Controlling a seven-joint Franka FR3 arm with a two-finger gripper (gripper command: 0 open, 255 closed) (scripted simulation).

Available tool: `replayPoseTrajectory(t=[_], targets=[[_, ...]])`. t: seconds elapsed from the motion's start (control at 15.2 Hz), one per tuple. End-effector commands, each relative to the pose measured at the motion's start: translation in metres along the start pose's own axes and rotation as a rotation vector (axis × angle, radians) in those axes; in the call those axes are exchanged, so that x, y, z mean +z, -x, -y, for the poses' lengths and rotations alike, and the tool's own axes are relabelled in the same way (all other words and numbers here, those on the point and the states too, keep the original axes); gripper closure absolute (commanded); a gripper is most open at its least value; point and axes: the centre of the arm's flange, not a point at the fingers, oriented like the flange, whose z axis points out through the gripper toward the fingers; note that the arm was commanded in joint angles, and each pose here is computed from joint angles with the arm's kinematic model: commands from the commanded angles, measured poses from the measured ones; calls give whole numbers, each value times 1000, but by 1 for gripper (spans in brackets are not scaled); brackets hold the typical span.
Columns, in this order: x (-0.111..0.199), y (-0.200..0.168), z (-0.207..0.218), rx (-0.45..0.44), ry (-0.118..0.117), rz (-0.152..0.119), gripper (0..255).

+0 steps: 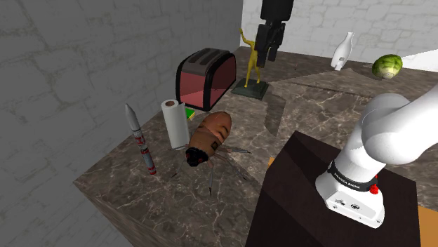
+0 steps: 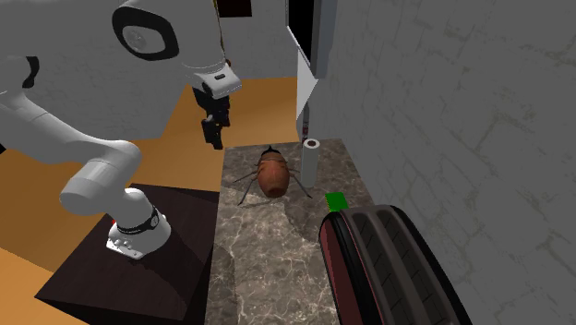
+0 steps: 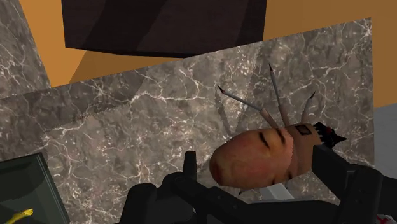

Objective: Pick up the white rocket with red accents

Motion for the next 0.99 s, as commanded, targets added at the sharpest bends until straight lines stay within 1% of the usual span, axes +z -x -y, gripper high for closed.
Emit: replayPoseTrajectory(t=[0.0,0.92], targets=[[2,-17,19,-11,4,-7,0],[39,-126,163,-88,38,-49,0]])
